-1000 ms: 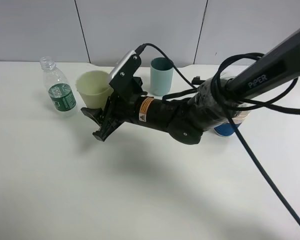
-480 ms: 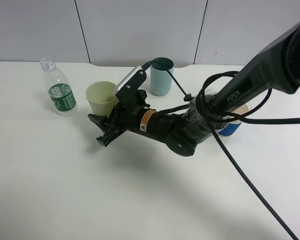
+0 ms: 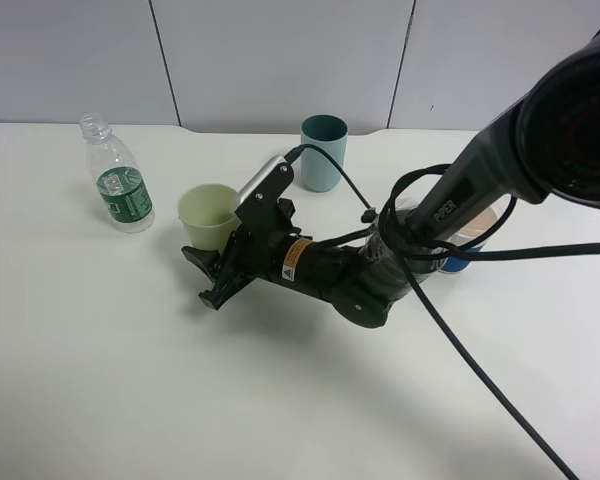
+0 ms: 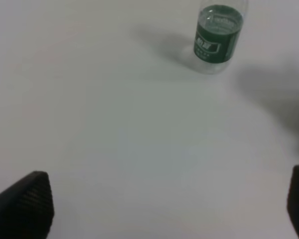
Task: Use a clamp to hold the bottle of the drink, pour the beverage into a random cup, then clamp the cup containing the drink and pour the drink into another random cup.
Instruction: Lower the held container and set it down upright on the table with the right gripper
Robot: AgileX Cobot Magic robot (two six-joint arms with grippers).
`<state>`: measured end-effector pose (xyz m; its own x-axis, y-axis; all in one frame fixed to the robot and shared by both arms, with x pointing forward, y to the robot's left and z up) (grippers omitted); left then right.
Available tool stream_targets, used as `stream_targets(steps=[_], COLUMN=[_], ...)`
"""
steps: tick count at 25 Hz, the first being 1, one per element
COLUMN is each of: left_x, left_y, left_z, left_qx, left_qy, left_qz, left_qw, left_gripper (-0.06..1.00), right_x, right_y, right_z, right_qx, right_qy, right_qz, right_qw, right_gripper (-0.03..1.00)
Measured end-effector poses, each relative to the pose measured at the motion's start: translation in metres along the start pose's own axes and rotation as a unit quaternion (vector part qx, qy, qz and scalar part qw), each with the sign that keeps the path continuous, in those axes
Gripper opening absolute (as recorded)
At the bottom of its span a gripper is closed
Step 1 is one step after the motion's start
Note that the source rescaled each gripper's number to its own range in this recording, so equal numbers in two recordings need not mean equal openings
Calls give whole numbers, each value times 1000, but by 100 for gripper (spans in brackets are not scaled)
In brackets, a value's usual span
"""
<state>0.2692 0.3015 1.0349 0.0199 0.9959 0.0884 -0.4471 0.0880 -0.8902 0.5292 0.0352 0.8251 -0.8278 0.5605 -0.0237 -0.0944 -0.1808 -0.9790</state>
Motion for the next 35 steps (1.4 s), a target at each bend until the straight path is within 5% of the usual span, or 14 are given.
stream_targets(steps=[13, 14, 18, 20, 35], left_x=[0, 0, 0, 0, 0], left_y=[0, 0, 0, 0, 0], left_z=[0, 0, 0, 0, 0], left_qx=[0, 0, 0, 0, 0], left_qy=[0, 0, 0, 0, 0], left_qz=[0, 0, 0, 0, 0], left_qw=[1000, 1000, 1000, 1000, 1000], left_gripper=[87, 87, 87, 87, 87], right_x=[1, 1, 1, 1, 17], right_y=[8, 9, 15, 16, -34], right_z=[1, 1, 1, 1, 45], right_qx=[3, 6, 20, 25, 28], right_qy=[-1, -1, -1, -1, 12], right_qz=[-1, -1, -2, -2, -56], right_qw=[1000, 1000, 1000, 1000, 998], right_gripper=[4, 12, 73, 84, 90])
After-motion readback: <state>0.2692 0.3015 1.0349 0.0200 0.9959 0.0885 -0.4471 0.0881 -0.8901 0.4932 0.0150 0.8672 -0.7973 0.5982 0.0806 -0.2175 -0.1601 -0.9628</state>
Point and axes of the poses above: a point on each arm's last joint axis where the gripper is mounted, z pointing back along that axis away from the gripper, x along the wrist's bending axis when the last joint is at zero, y = z × x, the point moved 4 cm from there along -z, pointing out along that axis toward the gripper, and after that the axes turned 7 degrees about -z, right-handed, at the moved point
